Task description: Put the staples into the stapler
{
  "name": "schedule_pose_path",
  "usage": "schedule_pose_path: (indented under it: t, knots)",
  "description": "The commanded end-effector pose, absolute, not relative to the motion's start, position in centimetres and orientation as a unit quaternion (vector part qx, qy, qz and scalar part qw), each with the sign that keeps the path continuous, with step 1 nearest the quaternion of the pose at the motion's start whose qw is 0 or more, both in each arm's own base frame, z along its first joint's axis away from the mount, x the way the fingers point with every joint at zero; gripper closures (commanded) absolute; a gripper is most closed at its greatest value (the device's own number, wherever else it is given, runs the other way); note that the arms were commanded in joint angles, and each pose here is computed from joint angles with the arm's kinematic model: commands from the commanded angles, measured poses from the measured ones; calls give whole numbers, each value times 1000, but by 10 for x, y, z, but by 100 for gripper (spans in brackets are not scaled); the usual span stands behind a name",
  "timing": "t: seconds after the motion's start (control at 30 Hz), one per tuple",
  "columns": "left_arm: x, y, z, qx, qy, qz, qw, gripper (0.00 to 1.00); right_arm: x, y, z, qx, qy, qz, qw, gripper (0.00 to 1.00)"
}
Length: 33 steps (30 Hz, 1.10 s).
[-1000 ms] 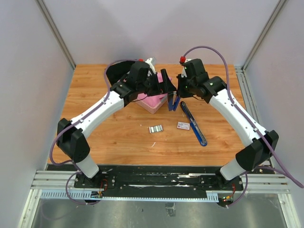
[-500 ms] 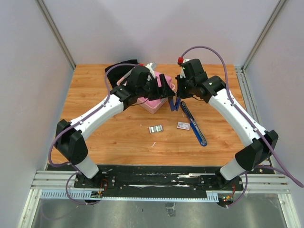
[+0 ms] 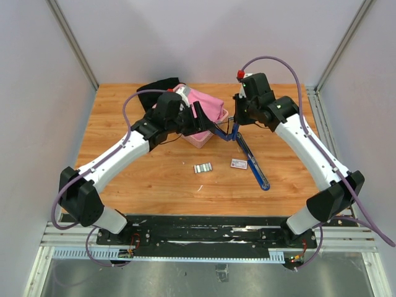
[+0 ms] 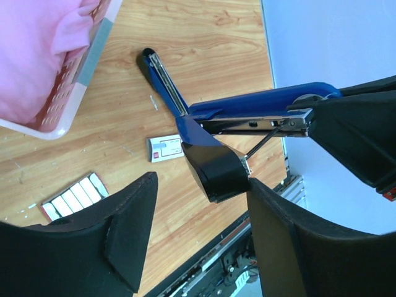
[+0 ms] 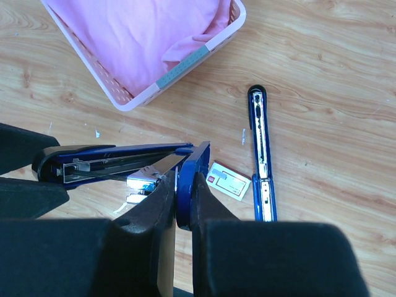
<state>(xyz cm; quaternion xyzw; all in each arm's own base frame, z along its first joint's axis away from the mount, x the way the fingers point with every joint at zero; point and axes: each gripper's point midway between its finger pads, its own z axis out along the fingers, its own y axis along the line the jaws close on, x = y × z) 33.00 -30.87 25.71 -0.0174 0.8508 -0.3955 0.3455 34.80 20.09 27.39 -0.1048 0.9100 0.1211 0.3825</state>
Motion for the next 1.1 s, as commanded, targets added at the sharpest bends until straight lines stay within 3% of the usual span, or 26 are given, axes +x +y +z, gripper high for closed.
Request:
schedule_pose_path:
  t: [0.0,0.17,0.27,0.3,0.57,1.07]
  knots:
    - [321,-296,242,-25,865,-379,328,40,357,199,327,-73,877,155,450,100]
    - [321,-291,239,-36,863,-386,324,53,355,200,333,-67,871,178,452,100]
    - [322,-284,237,-49,861,-389,324,76,355,200,338,-58,868,200,450,100]
    - [321,-281,237,-53,860,-391,324,79,354,200,341,-52,866,211,451,100]
    - [319,-258,233,-84,855,-391,331,85,353,187,360,3,845,290,450,100]
    - [316,-216,220,-136,845,-388,343,82,342,185,410,38,794,406,451,100]
